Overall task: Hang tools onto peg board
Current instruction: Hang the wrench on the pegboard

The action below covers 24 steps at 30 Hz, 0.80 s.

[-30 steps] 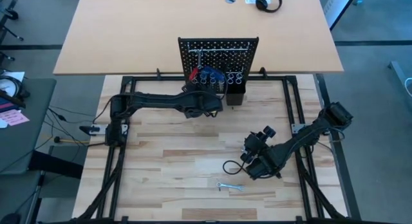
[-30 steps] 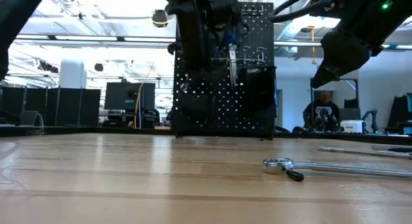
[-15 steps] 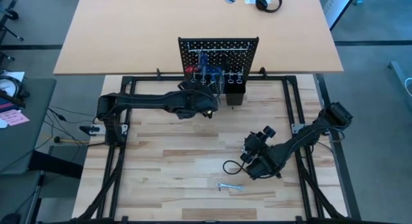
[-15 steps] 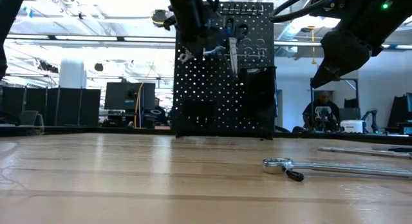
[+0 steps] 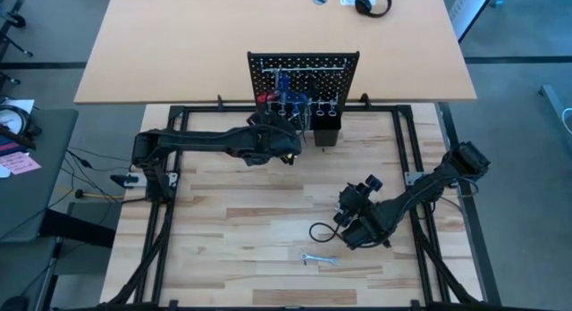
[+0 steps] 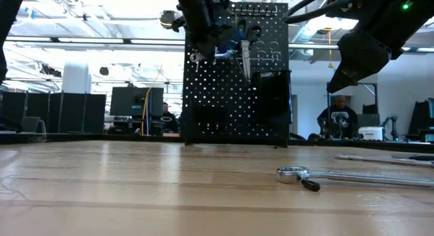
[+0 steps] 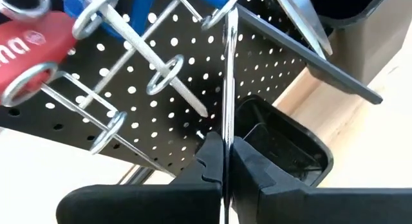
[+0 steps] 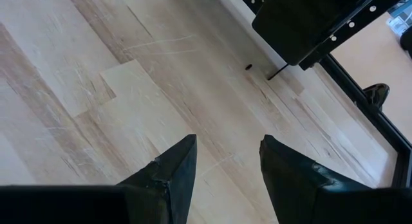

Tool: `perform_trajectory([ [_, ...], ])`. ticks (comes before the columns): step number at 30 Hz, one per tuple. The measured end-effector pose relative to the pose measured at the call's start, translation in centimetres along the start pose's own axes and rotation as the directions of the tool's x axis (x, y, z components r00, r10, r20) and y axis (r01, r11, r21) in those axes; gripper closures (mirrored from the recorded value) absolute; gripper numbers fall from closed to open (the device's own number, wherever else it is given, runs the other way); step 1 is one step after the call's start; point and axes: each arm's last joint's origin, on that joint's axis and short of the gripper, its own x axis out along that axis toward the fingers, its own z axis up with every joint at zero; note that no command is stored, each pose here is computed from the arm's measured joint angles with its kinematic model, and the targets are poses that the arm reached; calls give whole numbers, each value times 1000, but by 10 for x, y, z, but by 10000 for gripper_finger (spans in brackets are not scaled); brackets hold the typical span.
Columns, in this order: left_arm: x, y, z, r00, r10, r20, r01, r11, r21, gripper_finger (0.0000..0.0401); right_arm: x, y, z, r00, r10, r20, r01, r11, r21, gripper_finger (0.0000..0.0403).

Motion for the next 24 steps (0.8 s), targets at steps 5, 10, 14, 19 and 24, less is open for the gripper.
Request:
perform_trajectory([
  [5,16,-2,-14,999,-22,-46,22,1000,-9,401,0,0,0,1000,2,1,-2,1000,3,226],
  [10,23,-6,-24,998,-26,-64,25,1000,-7,401,0,1,1,1000,8,4,-8,1000,7,226],
  [14,19,-10,-24,998,-38,-57,37,999,-3,401,0,1,1,1000,8,4,-8,1000,-2,226],
  [19,5,-21,-28,997,-70,-45,71,997,30,401,0,1,1,1000,8,4,-8,1000,-1,226],
  [24,-18,-36,-34,996,-93,-9,94,992,79,401,0,1,1,1000,9,4,-9,1000,-2,226],
])
